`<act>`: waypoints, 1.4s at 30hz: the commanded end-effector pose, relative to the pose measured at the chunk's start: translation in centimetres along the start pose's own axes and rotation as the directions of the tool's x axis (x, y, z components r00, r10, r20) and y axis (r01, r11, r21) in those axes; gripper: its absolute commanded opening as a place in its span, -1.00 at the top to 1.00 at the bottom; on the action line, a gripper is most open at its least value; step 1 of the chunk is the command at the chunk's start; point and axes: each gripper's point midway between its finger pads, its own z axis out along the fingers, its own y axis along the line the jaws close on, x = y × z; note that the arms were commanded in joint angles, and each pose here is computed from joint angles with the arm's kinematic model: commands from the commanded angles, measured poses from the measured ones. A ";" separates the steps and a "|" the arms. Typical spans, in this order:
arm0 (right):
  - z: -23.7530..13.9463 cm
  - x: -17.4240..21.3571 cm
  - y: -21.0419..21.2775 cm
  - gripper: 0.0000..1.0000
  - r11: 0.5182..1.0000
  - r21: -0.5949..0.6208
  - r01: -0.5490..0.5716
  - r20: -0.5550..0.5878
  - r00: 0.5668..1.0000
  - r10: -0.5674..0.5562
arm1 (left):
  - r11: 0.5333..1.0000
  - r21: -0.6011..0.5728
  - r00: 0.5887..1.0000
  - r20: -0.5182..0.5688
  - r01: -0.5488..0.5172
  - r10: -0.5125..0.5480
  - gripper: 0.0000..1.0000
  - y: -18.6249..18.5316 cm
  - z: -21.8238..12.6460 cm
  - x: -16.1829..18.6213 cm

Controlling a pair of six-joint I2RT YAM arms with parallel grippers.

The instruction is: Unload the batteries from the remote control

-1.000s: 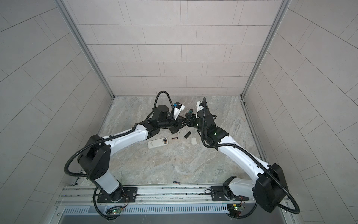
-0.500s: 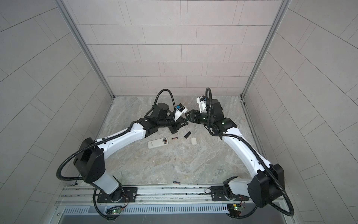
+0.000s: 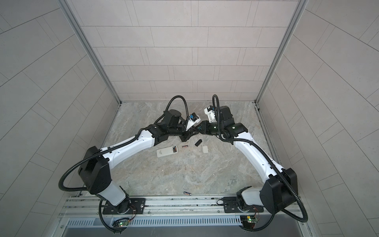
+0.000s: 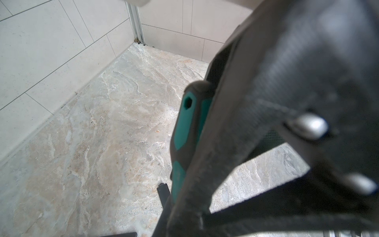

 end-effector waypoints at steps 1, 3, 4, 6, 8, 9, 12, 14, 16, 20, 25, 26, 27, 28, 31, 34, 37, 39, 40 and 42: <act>0.2 0.0 -0.7 0.39 1.000 0.030 -0.003 -0.001 1.000 0.003 | 0.994 0.022 0.992 0.069 -0.111 0.110 0.94 -1.8 -1.7 -3.4; 0.1 -0.2 -0.6 0.43 1.000 0.029 -0.003 0.005 1.000 0.003 | 0.992 0.023 0.991 0.063 -0.120 0.119 0.94 -2.0 -1.6 -3.2; 0.1 -0.2 -0.5 0.44 1.000 0.026 -0.002 0.006 1.000 0.002 | 0.992 0.022 0.991 0.063 -0.121 0.119 0.94 -2.0 -1.6 -3.2; 0.3 0.1 -0.4 0.37 1.000 0.013 -0.007 -0.010 1.000 0.007 | 0.992 0.016 0.990 0.061 -0.125 0.124 0.95 -1.9 -1.7 -3.2; 0.4 0.4 -0.6 0.22 1.000 0.016 -0.007 -0.025 1.000 0.007 | 0.991 0.009 0.990 0.060 -0.131 0.130 0.96 -1.8 -1.7 -3.2; 0.4 0.5 -0.7 0.20 1.000 0.020 -0.006 -0.026 1.000 0.007 | 0.991 0.007 0.989 0.061 -0.133 0.132 0.96 -1.8 -1.7 -3.3; 0.4 0.4 -0.9 0.20 1.000 0.022 -0.019 -0.020 1.000 0.020 | 0.991 0.007 0.989 0.062 -0.136 0.136 0.97 -1.8 -1.8 -3.4; 0.5 0.2 -1.0 0.21 0.999 0.025 -0.029 -0.005 1.000 0.029 | 0.991 0.012 0.989 0.062 -0.135 0.134 0.97 -1.9 -1.8 -3.3; 0.6 0.0 -1.1 0.27 0.999 0.019 -0.045 0.012 0.999 0.045 | 0.991 0.011 0.989 0.065 -0.131 0.130 0.97 -1.9 -1.7 -3.4; 1.0 0.0 -0.9 0.47 0.998 -0.008 -0.068 0.022 0.997 0.068 | 0.993 -0.002 0.990 0.074 -0.121 0.121 0.98 -1.7 -1.8 -3.6; 0.8 0.3 -1.0 0.68 0.998 -0.004 -0.063 0.017 0.998 0.063 | 0.992 -0.009 0.989 0.079 -0.126 0.126 0.98 -1.6 -1.8 -3.7; 0.8 0.2 -0.9 0.70 0.998 -0.004 -0.059 0.020 0.998 0.059 | 0.992 -0.012 0.989 0.077 -0.125 0.126 0.98 -1.6 -1.9 -3.7; 0.7 0.2 -1.0 0.71 0.998 -0.001 -0.057 0.022 0.998 0.057 | 0.992 -0.022 0.989 0.074 -0.128 0.129 0.96 -1.4 -1.9 -3.6; 0.7 0.1 -1.0 0.71 0.999 0.001 -0.055 0.026 0.998 0.055 | 0.991 -0.036 0.989 0.072 -0.128 0.130 0.92 -1.2 -2.0 -3.7; 0.2 -0.4 -0.7 0.72 0.999 0.001 -0.038 0.055 0.998 0.038 | 0.988 -0.114 0.991 0.066 -0.107 0.115 0.64 0.0 -2.5 -3.5; -0.4 -1.4 -0.6 0.73 1.000 0.017 -0.012 0.104 0.995 0.011 | 0.967 -0.247 0.993 0.088 -0.059 0.084 -0.13 2.0 -3.8 -3.6; -0.8 -2.3 -0.9 0.73 0.999 0.041 -0.004 0.158 0.987 -0.003 | 0.911 -0.410 0.989 0.148 0.046 0.016 -0.67 4.4 -5.5 -2.9; -0.9 -2.8 -1.2 0.73 0.999 0.054 -0.003 0.189 0.982 -0.007 | 0.826 -0.529 0.968 0.241 0.196 -0.075 -0.99 6.8 -7.7 -2.2; -0.9 -2.9 -1.2 0.73 0.998 0.056 -0.003 0.196 0.981 -0.008 | 0.791 -0.558 0.955 0.275 0.250 -0.109 -1.00 7.6 -8.6 -1.8; -0.8 -3.3 -1.2 0.72 0.999 0.052 -0.001 0.213 0.977 -0.011 | 0.746 -0.576 0.933 0.311 0.335 -0.179 -1.00 8.8 -9.7 -0.6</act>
